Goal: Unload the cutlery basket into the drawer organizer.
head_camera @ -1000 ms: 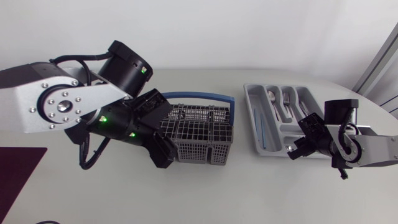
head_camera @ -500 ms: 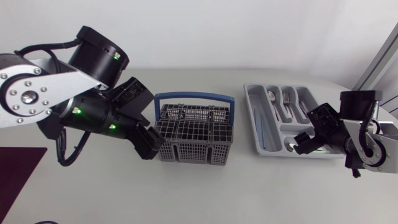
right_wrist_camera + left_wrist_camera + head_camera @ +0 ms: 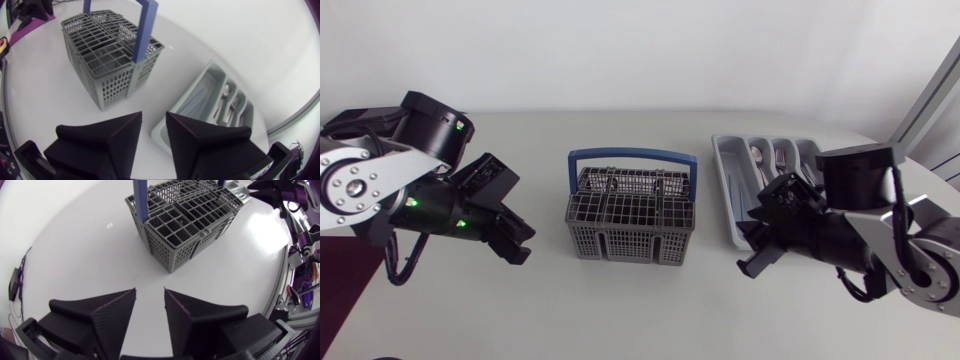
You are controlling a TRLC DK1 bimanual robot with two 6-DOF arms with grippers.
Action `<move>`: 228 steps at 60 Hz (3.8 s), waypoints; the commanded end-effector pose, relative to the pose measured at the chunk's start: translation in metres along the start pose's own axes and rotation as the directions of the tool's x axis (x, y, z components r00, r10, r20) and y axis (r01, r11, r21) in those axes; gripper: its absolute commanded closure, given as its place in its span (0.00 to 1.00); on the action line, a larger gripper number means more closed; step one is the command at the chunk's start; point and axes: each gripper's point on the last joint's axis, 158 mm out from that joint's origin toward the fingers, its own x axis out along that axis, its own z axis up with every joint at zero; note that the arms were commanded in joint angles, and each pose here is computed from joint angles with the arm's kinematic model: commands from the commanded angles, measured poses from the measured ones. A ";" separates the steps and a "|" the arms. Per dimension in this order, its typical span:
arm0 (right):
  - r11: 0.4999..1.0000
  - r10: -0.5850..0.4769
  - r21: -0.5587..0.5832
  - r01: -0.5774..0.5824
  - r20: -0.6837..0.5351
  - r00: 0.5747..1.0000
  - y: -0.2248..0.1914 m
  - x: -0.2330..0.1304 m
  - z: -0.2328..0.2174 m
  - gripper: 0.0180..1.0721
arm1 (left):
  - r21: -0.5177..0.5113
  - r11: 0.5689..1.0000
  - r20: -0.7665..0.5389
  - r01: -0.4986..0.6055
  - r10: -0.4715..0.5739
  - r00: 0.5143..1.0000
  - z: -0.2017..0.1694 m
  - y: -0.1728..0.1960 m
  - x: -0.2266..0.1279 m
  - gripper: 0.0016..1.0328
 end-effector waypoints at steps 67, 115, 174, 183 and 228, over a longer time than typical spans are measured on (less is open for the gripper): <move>0.980 0.168 0.112 -0.162 -0.044 0.985 0.031 0.099 0.058 0.95 | 0.026 0.997 -0.001 0.077 -0.077 0.997 0.044 -0.005 0.067 0.76; 0.983 0.171 0.050 -0.175 0.071 0.983 0.062 0.047 0.095 0.95 | -0.028 0.994 0.137 0.102 -0.098 0.986 0.082 -0.018 0.034 0.76; 0.994 -0.094 0.078 0.077 0.242 0.966 -0.003 -0.030 0.090 0.95 | -0.155 0.987 0.333 -0.053 0.102 0.937 0.072 0.038 -0.060 0.76; 0.979 -0.197 0.106 0.176 0.241 0.950 -0.035 -0.047 0.067 0.94 | -0.210 0.972 0.350 -0.110 0.180 0.919 0.050 0.056 -0.075 0.74; 0.885 -0.460 0.222 0.410 0.273 0.845 -0.088 -0.118 -0.003 0.04 | -0.427 0.850 0.483 -0.309 0.503 0.716 -0.027 0.075 -0.142 0.04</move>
